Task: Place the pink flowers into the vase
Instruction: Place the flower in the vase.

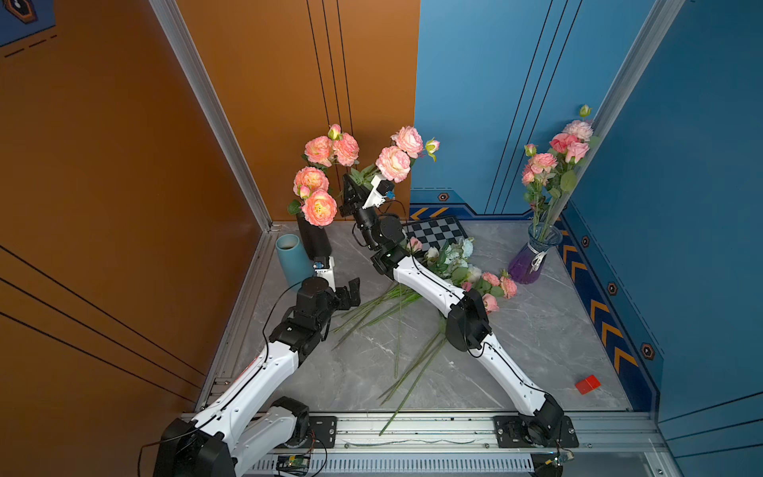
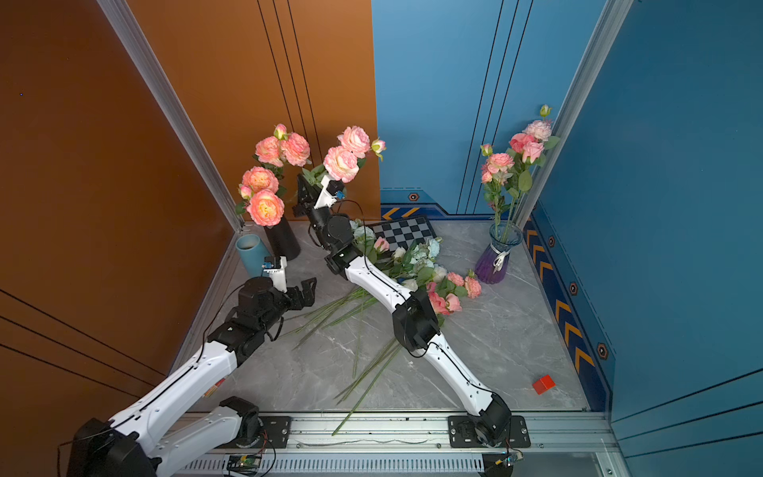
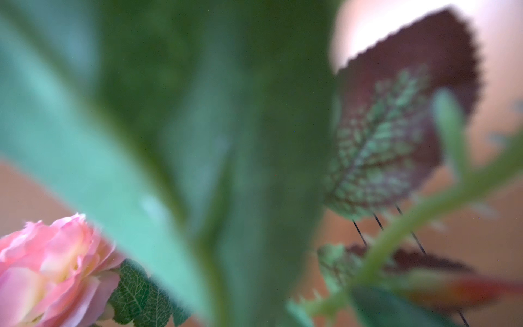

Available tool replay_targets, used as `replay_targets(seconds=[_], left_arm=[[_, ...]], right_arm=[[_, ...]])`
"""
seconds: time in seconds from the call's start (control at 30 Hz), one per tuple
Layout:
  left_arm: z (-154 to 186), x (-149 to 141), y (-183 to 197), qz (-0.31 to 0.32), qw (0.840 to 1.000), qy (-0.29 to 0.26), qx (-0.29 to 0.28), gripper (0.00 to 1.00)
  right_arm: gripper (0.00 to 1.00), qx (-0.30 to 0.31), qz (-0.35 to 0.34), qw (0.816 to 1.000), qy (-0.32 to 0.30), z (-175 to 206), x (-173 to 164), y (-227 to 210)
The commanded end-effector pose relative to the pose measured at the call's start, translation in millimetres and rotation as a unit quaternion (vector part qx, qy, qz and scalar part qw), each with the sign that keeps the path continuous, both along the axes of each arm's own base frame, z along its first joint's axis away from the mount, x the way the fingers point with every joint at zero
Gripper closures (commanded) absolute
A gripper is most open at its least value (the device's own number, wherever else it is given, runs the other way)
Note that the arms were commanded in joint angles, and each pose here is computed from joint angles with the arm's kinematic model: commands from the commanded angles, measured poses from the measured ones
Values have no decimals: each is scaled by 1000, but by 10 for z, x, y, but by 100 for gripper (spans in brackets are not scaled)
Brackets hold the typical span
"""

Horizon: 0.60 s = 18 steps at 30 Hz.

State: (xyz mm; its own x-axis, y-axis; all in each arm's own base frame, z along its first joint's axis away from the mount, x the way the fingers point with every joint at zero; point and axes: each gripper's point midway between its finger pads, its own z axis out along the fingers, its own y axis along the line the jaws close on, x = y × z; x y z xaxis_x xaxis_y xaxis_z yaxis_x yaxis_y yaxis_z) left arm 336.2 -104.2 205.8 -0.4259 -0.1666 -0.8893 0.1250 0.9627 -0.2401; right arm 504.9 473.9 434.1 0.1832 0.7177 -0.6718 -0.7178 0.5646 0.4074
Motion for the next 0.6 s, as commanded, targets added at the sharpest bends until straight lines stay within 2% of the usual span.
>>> replay_targets(seconds=[0.0,0.2,0.27,0.57], left_arm=[[117,-3,-22,-1,1000,-16,7,1],[138,-14,-35,-3,1000,-19,10,1],[141,-17,-39,-5,1000,-19,10,1],[218,66,-55,3,1000,-25,14,2]], right_arm=[[92,-2,7,1000,8,-65,-25,90],[89,-10,-8,1000,3,-71,-53,118],[84,-11,-10,1000,3,-69,-51,115],[84,-16,-3,1000,3,-69,-49,128]])
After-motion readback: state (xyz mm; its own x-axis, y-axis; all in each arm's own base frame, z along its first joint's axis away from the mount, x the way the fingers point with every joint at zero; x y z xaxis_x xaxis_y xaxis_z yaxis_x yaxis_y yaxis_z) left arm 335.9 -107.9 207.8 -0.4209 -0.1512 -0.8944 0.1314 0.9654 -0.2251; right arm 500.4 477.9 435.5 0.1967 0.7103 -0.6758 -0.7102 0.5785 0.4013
